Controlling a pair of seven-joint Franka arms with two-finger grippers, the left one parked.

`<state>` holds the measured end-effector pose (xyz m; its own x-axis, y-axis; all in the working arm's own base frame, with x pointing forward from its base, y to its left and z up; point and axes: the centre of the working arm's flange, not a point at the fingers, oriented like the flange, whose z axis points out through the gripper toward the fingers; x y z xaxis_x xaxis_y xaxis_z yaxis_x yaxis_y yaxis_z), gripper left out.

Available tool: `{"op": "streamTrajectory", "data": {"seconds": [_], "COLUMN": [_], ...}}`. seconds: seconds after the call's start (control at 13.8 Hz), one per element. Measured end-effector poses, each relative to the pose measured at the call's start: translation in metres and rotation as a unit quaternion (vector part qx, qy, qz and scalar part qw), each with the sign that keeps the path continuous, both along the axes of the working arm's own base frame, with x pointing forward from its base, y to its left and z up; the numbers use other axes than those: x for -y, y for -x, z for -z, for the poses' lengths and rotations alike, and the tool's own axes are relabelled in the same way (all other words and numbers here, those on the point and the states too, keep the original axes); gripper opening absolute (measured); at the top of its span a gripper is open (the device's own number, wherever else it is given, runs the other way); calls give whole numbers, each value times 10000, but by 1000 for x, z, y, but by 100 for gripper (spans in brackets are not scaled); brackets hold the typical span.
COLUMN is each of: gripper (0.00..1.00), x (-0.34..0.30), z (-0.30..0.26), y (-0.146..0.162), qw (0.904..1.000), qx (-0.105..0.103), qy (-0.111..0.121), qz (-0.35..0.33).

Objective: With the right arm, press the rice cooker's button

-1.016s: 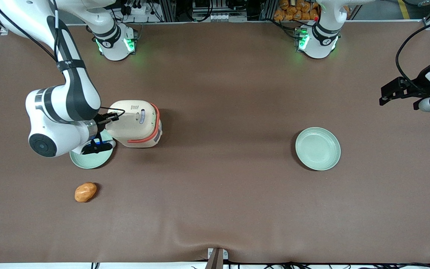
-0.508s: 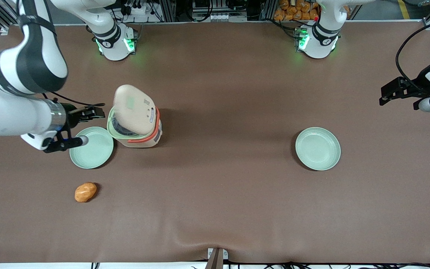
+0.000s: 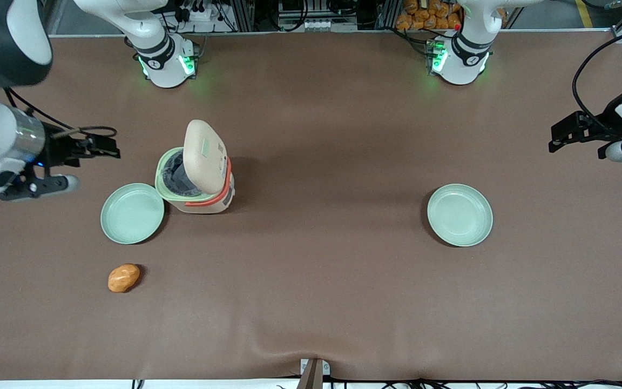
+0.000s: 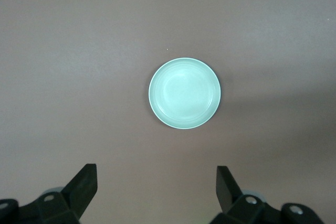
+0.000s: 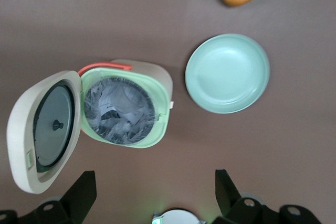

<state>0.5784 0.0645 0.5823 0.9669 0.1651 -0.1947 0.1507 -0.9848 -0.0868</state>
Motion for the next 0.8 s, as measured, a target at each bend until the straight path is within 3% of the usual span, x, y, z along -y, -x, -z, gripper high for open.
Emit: {"op": "streamTrajectory", "data": {"seconds": [0.15, 0.29, 0.44, 0.65, 0.8], "gripper": [100, 100, 100, 100, 100], "x": [0, 4, 11, 49, 69], "z": [-33, -49, -53, -56, -51], "y": [8, 10, 8, 4, 6], "qw": [9993, 9980, 9967, 9951, 9948], "qx": [342, 542, 652, 779, 715], "qy": [119, 321, 481, 529, 547], "qz": [-40, -46, -6, 314, 471]}}
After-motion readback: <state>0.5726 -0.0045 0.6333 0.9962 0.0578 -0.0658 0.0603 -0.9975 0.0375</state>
